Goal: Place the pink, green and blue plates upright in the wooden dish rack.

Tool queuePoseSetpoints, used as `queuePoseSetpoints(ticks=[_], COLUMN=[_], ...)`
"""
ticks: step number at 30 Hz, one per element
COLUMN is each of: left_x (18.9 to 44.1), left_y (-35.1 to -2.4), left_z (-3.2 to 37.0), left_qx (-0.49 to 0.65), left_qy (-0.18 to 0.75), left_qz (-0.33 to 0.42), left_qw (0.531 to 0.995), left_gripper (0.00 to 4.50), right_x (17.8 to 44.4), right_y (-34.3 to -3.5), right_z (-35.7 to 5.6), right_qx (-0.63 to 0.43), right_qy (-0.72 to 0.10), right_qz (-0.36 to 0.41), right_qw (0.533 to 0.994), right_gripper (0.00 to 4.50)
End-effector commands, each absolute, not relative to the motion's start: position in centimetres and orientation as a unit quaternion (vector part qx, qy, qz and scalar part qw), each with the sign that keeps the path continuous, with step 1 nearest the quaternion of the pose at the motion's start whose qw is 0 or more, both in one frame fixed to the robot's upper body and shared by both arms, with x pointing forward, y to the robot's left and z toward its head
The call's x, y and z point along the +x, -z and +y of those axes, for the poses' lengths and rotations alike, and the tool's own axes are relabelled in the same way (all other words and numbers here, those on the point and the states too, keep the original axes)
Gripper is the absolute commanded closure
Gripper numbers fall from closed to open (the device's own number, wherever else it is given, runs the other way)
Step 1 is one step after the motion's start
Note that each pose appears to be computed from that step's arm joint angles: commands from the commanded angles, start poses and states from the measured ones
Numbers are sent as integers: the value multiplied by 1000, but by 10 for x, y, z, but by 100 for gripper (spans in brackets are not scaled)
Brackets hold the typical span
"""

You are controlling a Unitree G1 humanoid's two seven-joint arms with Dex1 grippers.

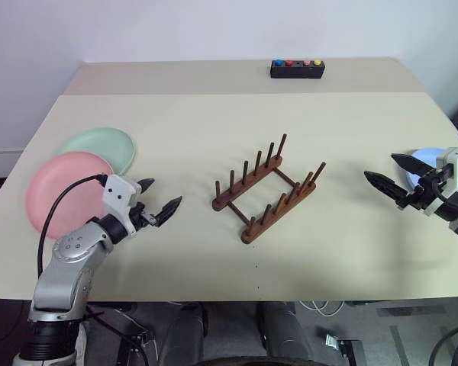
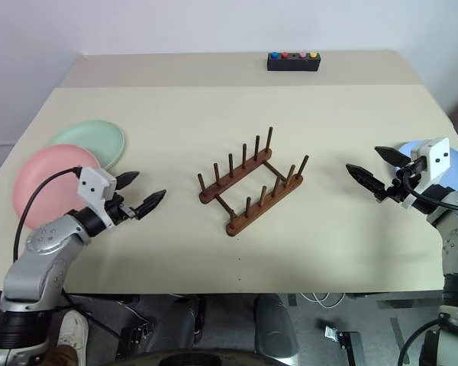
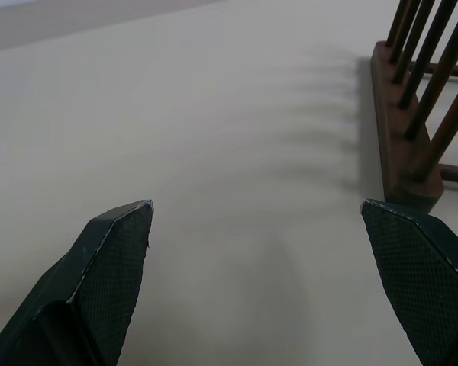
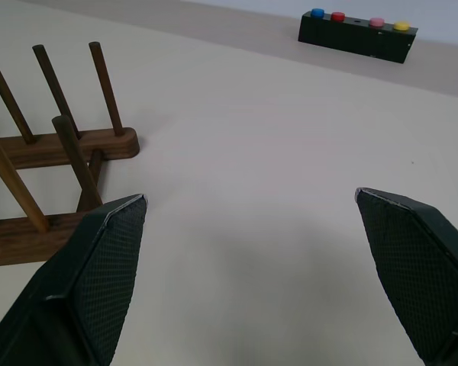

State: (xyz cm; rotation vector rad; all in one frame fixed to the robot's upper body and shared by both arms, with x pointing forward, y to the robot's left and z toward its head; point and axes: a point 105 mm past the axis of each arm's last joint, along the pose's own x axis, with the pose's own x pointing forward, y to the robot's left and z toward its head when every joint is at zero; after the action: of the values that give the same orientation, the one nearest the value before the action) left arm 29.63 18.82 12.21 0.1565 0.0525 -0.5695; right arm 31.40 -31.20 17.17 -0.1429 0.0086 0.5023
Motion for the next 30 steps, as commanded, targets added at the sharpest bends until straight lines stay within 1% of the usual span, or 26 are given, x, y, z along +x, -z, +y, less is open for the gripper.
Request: queuePoseSetpoints(ticks=[1, 5, 8, 13, 16, 22, 25, 26, 30], left_x=[293, 296, 295, 290, 282, 257, 242, 239, 242], left_y=[-136, -136, -147, -144, -144, -136, -123, -120, -102], left_z=[194, 199, 188, 186, 183, 162, 142, 138, 119], left_qx=[95, 101, 96, 108, 106, 87, 106, 112, 112], left_qy=[276, 264, 286, 288, 307, 418, 498, 512, 555], left_qz=[-1, -1, -16, -3, 6, 57, 94, 99, 119], left_qw=[956, 959, 953, 952, 946, 902, 856, 846, 816], left_gripper=[0, 0, 0, 0, 0, 0, 0, 0, 0], right_x=[317, 325, 326, 319, 315, 306, 302, 301, 291], right_y=[-185, -183, -190, -186, -185, -179, -174, -173, -165], right_z=[-313, -310, -307, -303, -299, -296, -291, -290, -272], right_qx=[-83, -80, -84, -93, -94, -92, -86, -86, -88], right_qy=[-246, -245, -250, -259, -264, -264, -262, -262, -278], right_qz=[-22, -27, -36, -24, -21, -16, -16, -16, -3], right_qw=[966, 966, 964, 961, 960, 960, 961, 961, 956], right_gripper=[6, 6, 6, 6, 6, 6, 6, 6, 6])
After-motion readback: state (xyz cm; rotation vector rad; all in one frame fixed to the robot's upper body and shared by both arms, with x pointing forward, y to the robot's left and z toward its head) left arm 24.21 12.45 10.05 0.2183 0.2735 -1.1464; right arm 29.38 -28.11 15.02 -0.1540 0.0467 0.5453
